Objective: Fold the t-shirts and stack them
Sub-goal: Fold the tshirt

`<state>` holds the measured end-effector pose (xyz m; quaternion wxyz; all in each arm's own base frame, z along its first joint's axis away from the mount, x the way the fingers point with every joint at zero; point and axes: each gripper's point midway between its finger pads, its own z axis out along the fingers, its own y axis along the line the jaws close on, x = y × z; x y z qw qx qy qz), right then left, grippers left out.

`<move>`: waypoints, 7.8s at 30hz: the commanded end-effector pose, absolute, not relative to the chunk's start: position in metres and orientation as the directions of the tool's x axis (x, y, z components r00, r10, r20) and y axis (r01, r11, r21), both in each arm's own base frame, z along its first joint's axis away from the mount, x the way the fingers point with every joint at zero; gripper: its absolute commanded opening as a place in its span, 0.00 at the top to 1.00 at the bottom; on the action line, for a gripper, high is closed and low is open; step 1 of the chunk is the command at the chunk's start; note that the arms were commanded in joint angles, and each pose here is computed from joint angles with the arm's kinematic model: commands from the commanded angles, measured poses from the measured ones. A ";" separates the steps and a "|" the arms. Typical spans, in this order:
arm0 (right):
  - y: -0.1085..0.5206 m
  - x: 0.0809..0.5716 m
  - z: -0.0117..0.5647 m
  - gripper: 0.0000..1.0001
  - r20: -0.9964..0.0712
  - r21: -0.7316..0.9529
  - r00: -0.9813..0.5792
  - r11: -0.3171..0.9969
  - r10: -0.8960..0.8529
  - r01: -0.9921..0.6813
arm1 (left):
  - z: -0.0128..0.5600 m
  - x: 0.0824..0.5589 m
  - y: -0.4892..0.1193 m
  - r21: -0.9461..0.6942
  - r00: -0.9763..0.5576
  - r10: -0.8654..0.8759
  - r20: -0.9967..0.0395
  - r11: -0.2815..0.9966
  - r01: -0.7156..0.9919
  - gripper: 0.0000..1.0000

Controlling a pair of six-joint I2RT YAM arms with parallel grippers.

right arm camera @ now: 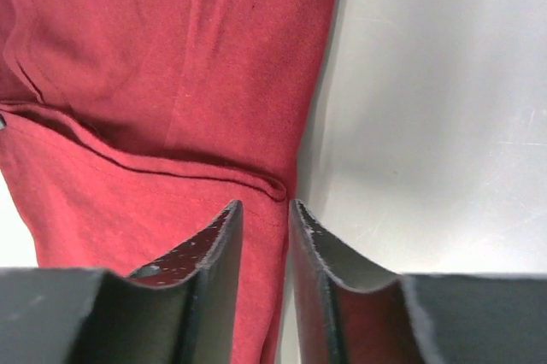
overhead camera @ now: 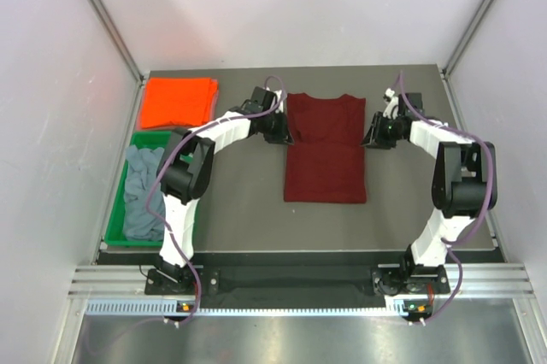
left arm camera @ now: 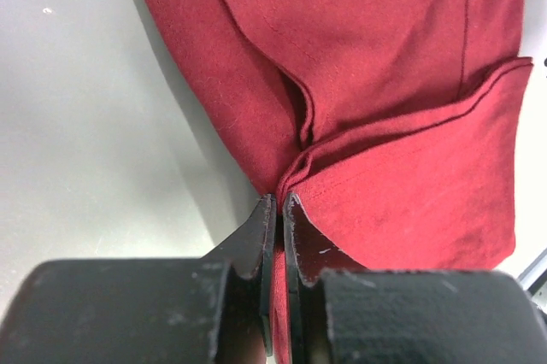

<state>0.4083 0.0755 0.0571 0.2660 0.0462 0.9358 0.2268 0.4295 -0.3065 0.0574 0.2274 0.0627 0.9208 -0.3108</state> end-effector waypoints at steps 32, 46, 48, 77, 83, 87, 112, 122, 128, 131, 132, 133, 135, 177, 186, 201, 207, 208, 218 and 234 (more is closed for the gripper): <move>0.131 0.232 0.017 0.85 -0.150 0.668 -0.957 0.739 0.250 0.088 | 0.040 0.305 -0.292 -0.496 -0.926 0.026 -0.377 0.839 0.225 0.53; 0.115 0.250 0.059 0.84 -0.270 0.623 -0.928 0.782 0.255 0.034 | 0.087 0.304 -0.283 -0.452 -0.892 0.008 -0.451 0.860 0.236 0.53; 0.109 0.254 0.049 0.83 -0.265 0.590 -0.930 0.805 0.254 0.052 | 0.099 0.293 -0.295 -0.507 -0.894 0.020 -0.447 0.818 0.272 0.53; 0.076 0.231 0.048 0.48 -0.257 0.464 -0.846 0.828 0.466 0.315 | 0.039 0.238 -0.279 -0.604 -0.963 -0.077 -0.259 0.791 0.099 0.49; 0.081 0.227 0.031 0.49 -0.223 0.477 -0.853 0.816 0.473 0.327 | 0.027 0.242 -0.283 -0.628 -0.972 -0.093 -0.218 0.775 0.067 0.50; 0.083 0.227 0.021 0.49 -0.203 0.483 -0.851 0.805 0.485 0.344 | 0.018 0.241 -0.284 -0.629 -0.977 -0.090 -0.195 0.776 0.053 0.51; 0.060 0.215 0.006 1.00 -0.264 0.373 -0.845 0.857 0.466 0.356 | -0.012 0.233 -0.249 -0.488 -0.980 -0.126 -0.152 0.872 -0.036 1.00; 0.067 0.219 0.032 1.00 -0.322 0.416 -0.842 0.863 0.433 0.286 | 0.017 0.220 -0.249 -0.545 -0.977 -0.140 -0.164 0.838 -0.028 1.00; 0.074 0.215 0.039 1.00 -0.322 0.445 -0.837 0.851 0.442 0.278 | 0.030 0.208 -0.259 -0.604 -0.983 -0.120 -0.139 0.797 -0.011 1.00; 0.081 0.211 0.040 1.00 -0.323 0.455 -0.840 0.850 0.436 0.267 | 0.033 0.204 -0.264 -0.615 -0.985 -0.111 -0.133 0.788 -0.006 1.00; 0.081 0.210 0.040 1.00 -0.319 0.456 -0.841 0.849 0.437 0.268 | 0.034 0.203 -0.263 -0.615 -0.985 -0.113 -0.133 0.789 -0.007 1.00; 0.083 0.208 0.040 1.00 -0.316 0.458 -0.841 0.846 0.440 0.271 | 0.037 0.202 -0.263 -0.616 -0.983 -0.116 -0.139 0.788 -0.007 1.00; 0.084 0.208 0.044 1.00 -0.326 0.462 -0.839 0.847 0.437 0.261 | 0.042 0.203 -0.263 -0.616 -0.982 -0.119 -0.150 0.788 -0.002 1.00; 0.099 0.433 0.190 1.00 -0.533 0.518 -0.734 0.848 0.421 0.110 | 0.199 0.463 -0.288 -0.605 -0.805 -0.213 -0.553 0.768 0.212 1.00; 0.112 0.494 0.182 1.00 -0.554 0.568 -0.709 0.820 0.436 0.061 | 0.193 0.524 -0.298 -0.671 -0.757 -0.260 -0.600 0.678 0.299 1.00; 0.101 0.554 0.179 1.00 -0.586 0.616 -0.636 0.786 0.503 0.054 | 0.178 0.589 -0.300 -0.726 -0.665 -0.373 -0.647 0.567 0.388 1.00; 0.101 0.567 0.169 0.97 -0.565 0.637 -0.642 0.769 0.518 0.060 | 0.162 0.609 -0.304 -0.756 -0.682 -0.397 -0.614 0.544 0.364 1.00; 0.102 0.570 0.167 0.96 -0.566 0.641 -0.641 0.766 0.518 0.053 | 0.159 0.610 -0.305 -0.760 -0.683 -0.402 -0.609 0.542 0.359 1.00; 0.099 0.589 0.138 0.97 -0.540 0.691 -0.625 0.721 0.564 0.053 | 0.150 0.639 -0.301 -0.775 -0.631 -0.469 -0.618 0.496 0.391 0.98; 0.079 0.535 0.151 0.62 -0.571 0.616 -0.674 0.788 0.468 0.025 | 0.193 0.584 -0.292 -0.618 -0.584 -0.286 -0.760 0.595 0.513 0.41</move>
